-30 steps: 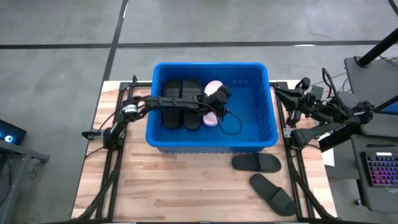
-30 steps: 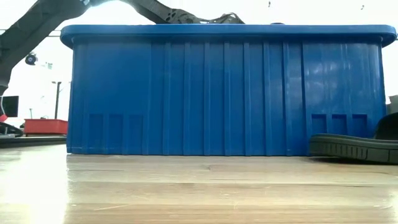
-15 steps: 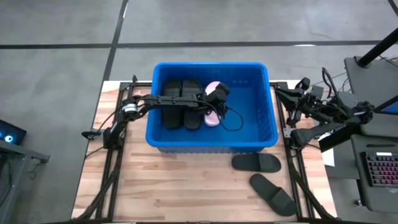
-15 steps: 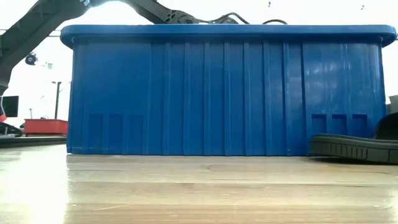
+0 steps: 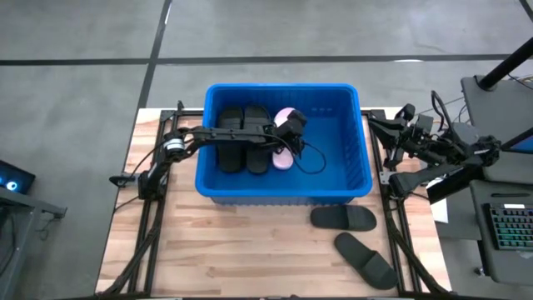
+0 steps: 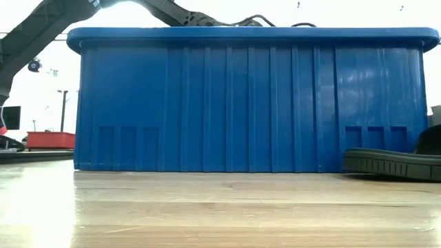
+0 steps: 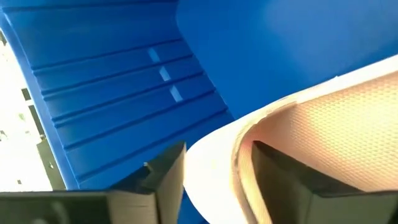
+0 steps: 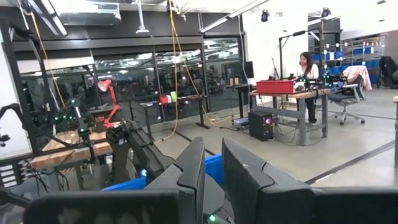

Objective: Pick and place slides into bin
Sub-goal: Put the black slide into the blue bin

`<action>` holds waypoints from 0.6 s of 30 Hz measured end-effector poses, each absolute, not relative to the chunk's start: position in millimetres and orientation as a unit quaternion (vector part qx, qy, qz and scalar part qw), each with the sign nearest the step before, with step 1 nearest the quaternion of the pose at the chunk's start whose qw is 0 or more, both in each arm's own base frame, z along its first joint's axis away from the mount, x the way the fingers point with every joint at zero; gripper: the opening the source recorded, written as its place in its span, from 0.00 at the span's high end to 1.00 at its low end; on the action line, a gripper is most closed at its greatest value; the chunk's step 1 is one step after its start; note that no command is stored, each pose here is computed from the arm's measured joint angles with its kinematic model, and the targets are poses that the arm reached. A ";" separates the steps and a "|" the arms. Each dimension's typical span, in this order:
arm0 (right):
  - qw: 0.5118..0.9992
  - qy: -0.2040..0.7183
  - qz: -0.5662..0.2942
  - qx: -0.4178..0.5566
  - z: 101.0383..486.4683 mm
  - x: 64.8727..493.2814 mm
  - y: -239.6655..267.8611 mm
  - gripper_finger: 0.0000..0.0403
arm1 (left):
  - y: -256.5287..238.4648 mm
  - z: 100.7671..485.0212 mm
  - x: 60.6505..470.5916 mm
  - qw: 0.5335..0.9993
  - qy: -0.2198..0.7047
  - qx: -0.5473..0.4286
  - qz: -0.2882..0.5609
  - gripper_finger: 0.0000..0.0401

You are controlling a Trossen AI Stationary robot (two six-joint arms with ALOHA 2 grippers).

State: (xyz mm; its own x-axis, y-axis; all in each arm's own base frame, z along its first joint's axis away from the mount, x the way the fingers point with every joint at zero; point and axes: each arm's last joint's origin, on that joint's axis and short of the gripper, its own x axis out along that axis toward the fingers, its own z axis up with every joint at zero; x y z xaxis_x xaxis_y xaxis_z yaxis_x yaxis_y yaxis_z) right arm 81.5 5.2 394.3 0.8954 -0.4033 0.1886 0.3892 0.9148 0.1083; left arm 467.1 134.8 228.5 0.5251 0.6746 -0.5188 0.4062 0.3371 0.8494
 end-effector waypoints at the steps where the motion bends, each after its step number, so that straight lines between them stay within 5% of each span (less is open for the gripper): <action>1: 0.973 -0.104 -0.203 0.034 394.3 81.6 5.2 0.88 | 134.7 228.6 467.0 0.667 0.477 0.563 0.104 0.55; 11: 0.974 -0.104 -0.197 0.033 394.3 81.7 5.5 0.88 | 133.4 230.8 461.0 0.671 0.495 0.543 0.101 0.33; 18: 0.981 -0.100 -0.164 0.025 393.2 82.7 7.4 0.88 | 130.6 241.9 451.6 0.677 0.507 0.524 0.102 0.28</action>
